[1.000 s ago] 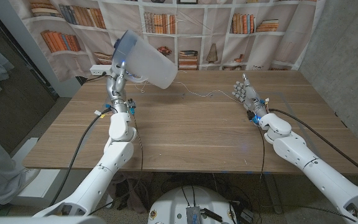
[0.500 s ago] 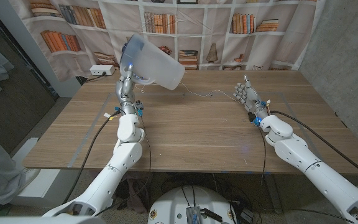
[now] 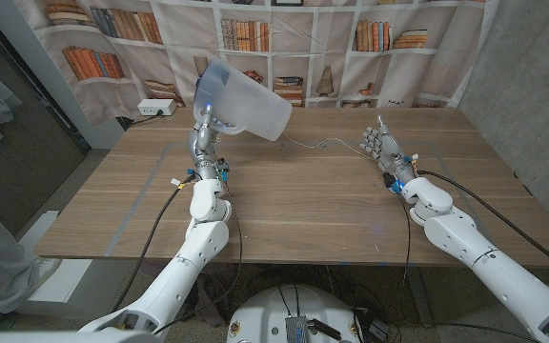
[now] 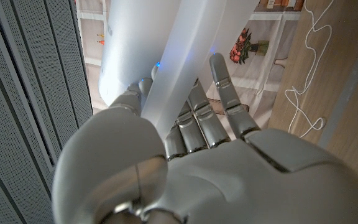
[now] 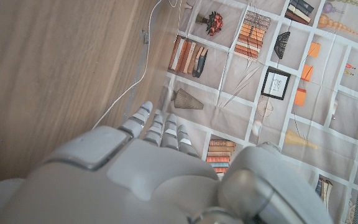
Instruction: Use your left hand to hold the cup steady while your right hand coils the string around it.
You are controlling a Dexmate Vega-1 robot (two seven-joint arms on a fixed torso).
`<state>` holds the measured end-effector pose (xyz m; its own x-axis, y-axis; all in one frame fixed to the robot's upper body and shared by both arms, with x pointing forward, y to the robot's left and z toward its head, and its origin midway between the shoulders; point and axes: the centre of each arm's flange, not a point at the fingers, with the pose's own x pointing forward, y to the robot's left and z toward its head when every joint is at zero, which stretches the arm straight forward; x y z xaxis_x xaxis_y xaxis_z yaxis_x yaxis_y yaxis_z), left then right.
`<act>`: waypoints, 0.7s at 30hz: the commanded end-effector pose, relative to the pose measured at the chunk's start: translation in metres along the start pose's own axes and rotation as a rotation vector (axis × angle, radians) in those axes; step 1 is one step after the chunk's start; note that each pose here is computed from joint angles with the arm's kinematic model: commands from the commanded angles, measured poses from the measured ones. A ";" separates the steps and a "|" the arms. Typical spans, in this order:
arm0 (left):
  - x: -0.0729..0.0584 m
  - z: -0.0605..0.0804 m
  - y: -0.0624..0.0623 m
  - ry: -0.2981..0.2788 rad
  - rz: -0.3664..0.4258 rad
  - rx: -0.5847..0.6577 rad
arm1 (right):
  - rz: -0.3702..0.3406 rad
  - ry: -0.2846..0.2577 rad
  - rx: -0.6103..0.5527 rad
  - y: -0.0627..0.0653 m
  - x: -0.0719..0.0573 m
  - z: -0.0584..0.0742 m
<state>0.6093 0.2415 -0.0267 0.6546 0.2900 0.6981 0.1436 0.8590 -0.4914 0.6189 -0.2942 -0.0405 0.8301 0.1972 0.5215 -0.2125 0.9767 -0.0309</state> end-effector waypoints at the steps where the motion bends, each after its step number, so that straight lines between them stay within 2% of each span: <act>1: -0.007 -0.011 -0.007 0.015 0.004 -0.086 | -0.013 -0.008 -0.005 -0.003 -0.008 0.003; 12: -0.006 -0.011 -0.011 0.007 -0.011 -0.161 | -0.043 -0.021 -0.011 -0.004 -0.012 0.005; 21: -0.001 -0.011 -0.014 0.011 -0.024 -0.199 | -0.063 -0.050 -0.082 -0.004 -0.015 0.019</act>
<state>0.6124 0.2270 -0.0309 0.6603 0.2757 0.6986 0.2591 0.7895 -0.5564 0.6056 -0.3003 -0.0396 0.8247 0.1568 0.5434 -0.1639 0.9858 -0.0357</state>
